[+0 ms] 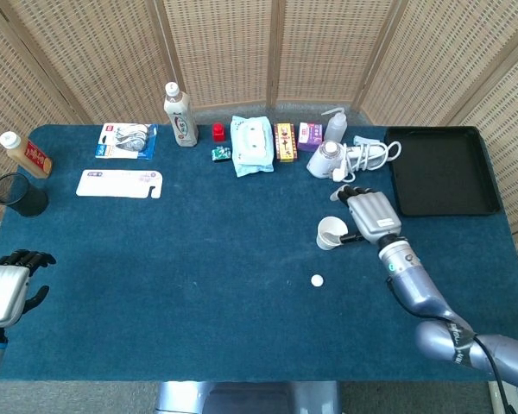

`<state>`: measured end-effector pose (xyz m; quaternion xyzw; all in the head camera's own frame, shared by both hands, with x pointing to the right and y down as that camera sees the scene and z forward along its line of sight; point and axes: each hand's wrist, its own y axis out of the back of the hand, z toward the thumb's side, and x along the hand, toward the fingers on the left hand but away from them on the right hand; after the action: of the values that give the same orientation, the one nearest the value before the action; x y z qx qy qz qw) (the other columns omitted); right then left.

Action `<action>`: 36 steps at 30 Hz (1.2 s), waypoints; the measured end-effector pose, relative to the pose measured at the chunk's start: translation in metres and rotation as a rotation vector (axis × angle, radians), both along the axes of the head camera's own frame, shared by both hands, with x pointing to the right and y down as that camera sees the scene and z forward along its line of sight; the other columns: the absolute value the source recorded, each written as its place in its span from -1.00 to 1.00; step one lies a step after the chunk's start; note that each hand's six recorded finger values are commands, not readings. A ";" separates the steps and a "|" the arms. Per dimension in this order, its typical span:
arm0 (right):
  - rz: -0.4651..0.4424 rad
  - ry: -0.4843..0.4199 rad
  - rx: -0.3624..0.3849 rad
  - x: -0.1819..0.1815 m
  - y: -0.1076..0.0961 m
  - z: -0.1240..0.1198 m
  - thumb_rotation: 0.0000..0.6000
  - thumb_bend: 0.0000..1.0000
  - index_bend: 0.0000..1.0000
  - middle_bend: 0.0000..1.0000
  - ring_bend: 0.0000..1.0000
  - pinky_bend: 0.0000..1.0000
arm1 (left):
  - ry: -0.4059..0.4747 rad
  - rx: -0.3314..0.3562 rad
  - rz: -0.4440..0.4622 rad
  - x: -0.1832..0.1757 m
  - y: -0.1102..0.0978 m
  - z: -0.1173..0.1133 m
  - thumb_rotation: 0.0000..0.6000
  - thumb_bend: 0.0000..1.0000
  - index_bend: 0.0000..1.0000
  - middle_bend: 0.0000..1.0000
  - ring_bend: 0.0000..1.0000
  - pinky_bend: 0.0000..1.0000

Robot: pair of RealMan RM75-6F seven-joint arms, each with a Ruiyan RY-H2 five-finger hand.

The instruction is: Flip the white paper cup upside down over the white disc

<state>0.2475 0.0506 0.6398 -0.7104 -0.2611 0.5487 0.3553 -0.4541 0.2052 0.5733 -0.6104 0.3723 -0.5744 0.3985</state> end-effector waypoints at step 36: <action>-0.070 0.252 -0.010 -0.014 0.019 0.050 -0.04 -0.47 -0.26 -0.49 -0.40 -0.44 | 0.015 -0.024 -0.014 -0.009 0.004 0.012 1.00 -0.54 -0.18 -0.06 -0.29 -0.10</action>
<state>0.2333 0.0695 0.6902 -0.6462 -0.1867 0.6222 0.4006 -0.4632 0.2096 0.5856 -0.6167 0.3727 -0.5770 0.3844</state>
